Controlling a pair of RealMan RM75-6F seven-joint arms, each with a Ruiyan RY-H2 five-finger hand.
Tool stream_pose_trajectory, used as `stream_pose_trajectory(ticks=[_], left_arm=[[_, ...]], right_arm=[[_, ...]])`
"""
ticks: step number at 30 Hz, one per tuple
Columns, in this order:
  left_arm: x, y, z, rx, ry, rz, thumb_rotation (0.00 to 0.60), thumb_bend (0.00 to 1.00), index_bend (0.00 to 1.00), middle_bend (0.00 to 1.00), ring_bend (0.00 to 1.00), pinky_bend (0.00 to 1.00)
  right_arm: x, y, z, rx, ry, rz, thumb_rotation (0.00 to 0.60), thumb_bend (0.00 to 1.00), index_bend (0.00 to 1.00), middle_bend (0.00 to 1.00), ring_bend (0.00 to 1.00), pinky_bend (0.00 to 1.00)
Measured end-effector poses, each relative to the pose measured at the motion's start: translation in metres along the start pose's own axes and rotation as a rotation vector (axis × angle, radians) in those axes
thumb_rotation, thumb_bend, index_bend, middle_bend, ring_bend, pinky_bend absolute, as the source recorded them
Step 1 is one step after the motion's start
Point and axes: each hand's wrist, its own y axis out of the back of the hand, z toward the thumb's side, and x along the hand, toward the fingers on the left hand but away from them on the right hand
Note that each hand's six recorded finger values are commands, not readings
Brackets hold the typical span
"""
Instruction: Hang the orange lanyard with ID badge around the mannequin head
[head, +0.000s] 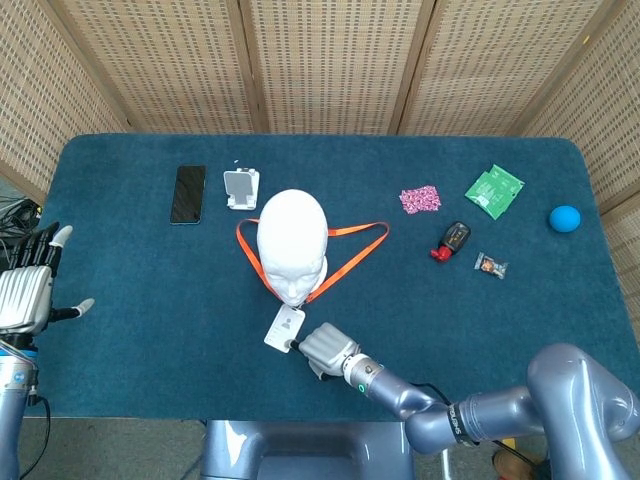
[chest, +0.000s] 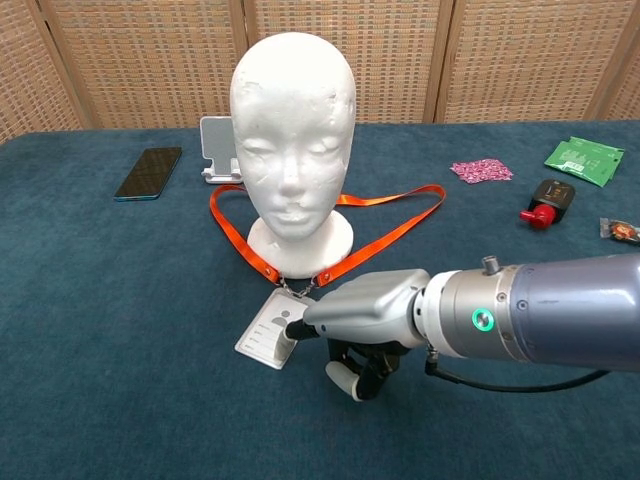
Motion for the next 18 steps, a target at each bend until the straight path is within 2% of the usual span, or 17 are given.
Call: stream_pose_trajectory(ticks=[18], left_arm=[[-0.002,0.0,0.003,0.002,-0.004,0.0,0.6,0.0,0.0,0.0,0.0,0.0]], right_arm=[[0.046,-0.018,-0.008,0.16,0.031,0.09,0.6,0.89,0.28,0.83,0.81,0.96]])
